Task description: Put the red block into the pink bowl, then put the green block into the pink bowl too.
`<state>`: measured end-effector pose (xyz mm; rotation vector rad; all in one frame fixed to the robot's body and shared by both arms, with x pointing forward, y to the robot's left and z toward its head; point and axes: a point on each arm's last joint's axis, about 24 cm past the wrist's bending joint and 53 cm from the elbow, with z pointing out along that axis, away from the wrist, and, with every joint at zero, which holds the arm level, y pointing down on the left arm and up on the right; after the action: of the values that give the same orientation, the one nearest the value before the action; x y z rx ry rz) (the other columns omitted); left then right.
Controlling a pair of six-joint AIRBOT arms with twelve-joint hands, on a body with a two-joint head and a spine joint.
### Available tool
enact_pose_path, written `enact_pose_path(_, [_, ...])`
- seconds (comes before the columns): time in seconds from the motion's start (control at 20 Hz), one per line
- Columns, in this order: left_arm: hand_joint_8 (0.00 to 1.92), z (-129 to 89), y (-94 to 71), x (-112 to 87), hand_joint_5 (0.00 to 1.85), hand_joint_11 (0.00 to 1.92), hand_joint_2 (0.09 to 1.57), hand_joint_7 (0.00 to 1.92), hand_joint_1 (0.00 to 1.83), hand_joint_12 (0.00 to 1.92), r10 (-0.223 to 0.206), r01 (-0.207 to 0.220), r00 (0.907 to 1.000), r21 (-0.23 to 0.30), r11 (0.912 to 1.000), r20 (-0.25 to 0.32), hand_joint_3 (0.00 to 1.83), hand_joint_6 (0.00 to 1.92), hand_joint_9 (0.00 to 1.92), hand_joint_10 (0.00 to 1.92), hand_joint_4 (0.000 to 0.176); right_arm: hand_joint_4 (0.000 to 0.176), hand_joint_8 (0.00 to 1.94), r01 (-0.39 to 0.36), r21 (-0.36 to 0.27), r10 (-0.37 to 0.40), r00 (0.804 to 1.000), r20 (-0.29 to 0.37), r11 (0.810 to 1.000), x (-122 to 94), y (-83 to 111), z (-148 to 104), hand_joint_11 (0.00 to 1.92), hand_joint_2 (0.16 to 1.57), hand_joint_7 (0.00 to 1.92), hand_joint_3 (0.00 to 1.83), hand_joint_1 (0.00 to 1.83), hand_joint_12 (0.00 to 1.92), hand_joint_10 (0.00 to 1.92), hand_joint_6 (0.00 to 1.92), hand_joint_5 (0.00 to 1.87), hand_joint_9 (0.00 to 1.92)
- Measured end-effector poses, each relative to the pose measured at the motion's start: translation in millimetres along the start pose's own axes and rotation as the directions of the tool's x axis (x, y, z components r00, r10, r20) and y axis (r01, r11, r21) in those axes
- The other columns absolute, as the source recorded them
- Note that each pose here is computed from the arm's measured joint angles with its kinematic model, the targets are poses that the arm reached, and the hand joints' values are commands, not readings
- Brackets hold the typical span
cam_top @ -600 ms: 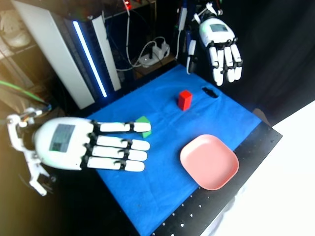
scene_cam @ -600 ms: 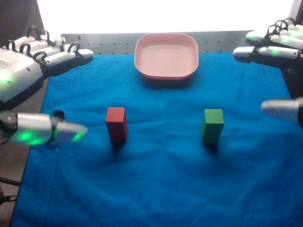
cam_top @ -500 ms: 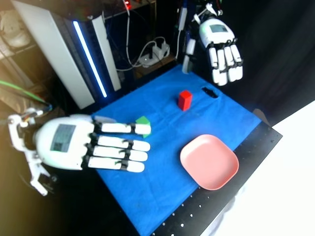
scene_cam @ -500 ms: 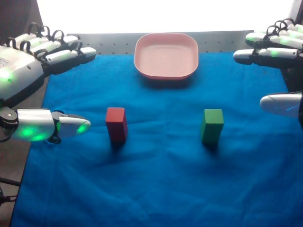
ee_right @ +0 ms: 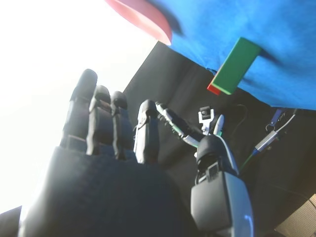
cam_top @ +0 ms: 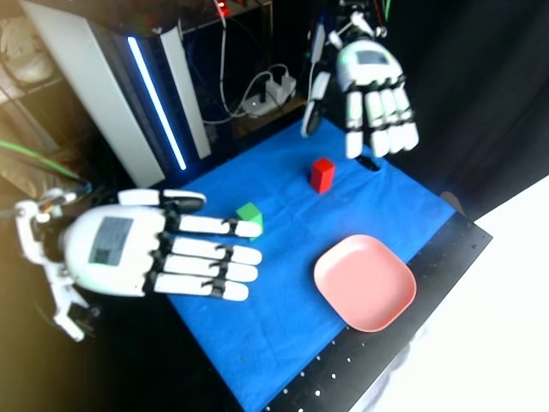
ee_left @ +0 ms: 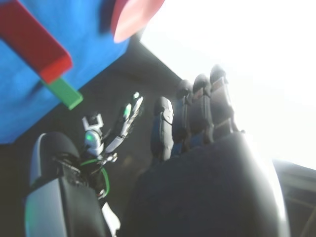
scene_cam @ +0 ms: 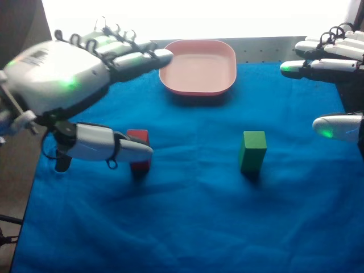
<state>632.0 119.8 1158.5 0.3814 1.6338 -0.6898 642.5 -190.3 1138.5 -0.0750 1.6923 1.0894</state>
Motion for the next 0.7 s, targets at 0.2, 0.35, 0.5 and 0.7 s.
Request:
enact_pose_path(0.2, [0.01, 6.0, 11.2, 9.9, 0.38, 0.05, 0.84, 0.51, 0.73, 0.95, -0.002, 0.001, 0.9990, -0.027, 0.9996, -0.044, 0.00, 0.01, 0.53, 0.02, 0.104, 0.111, 0.00, 0.001, 0.000, -0.001, 1.000, 0.000, 1.000, -0.1, 0.0, 0.0, 0.00, 1.17, 0.18, 0.00, 0.21, 0.70, 0.00, 0.00, 0.31, 0.14])
enact_pose_path(0.35, [0.00, 9.9, 8.9, 18.2, 0.48, 0.29, 0.83, 0.81, 0.81, 0.90, -0.018, 0.016, 0.9979, -0.026, 0.9995, -0.063, 0.00, 0.00, 0.83, 0.02, 0.095, 0.118, 0.00, 0.001, 0.000, -0.001, 1.000, 0.000, 1.000, 0.0, 0.1, 0.0, 0.00, 1.18, 0.18, 0.00, 0.21, 0.69, 0.00, 0.00, 0.29, 0.14])
enact_pose_path(0.5, [0.01, 15.0, 10.2, 23.7, 0.51, 0.40, 0.83, 0.83, 0.84, 0.93, -0.030, 0.028, 0.9970, -0.031, 0.9991, -0.072, 0.00, 0.01, 0.91, 0.03, 0.070, 0.120, 0.00, 0.001, 0.000, -0.001, 1.000, 0.000, 1.000, -0.1, -0.1, 0.0, 0.00, 1.18, 0.19, 0.00, 0.20, 0.69, 0.00, 0.00, 0.30, 0.15])
enact_pose_path(0.7, [0.01, 19.5, 9.1, 29.2, 0.56, 0.43, 0.83, 0.87, 0.84, 0.93, -0.037, 0.035, 0.9957, -0.030, 0.9989, -0.085, 0.00, 0.01, 0.95, 0.02, 0.028, 0.124, 0.01, 0.001, 0.000, -0.001, 1.000, 0.000, 1.000, -0.3, -0.2, 0.0, 0.00, 1.19, 0.22, 0.00, 0.19, 0.72, 0.01, 0.00, 0.31, 0.17])
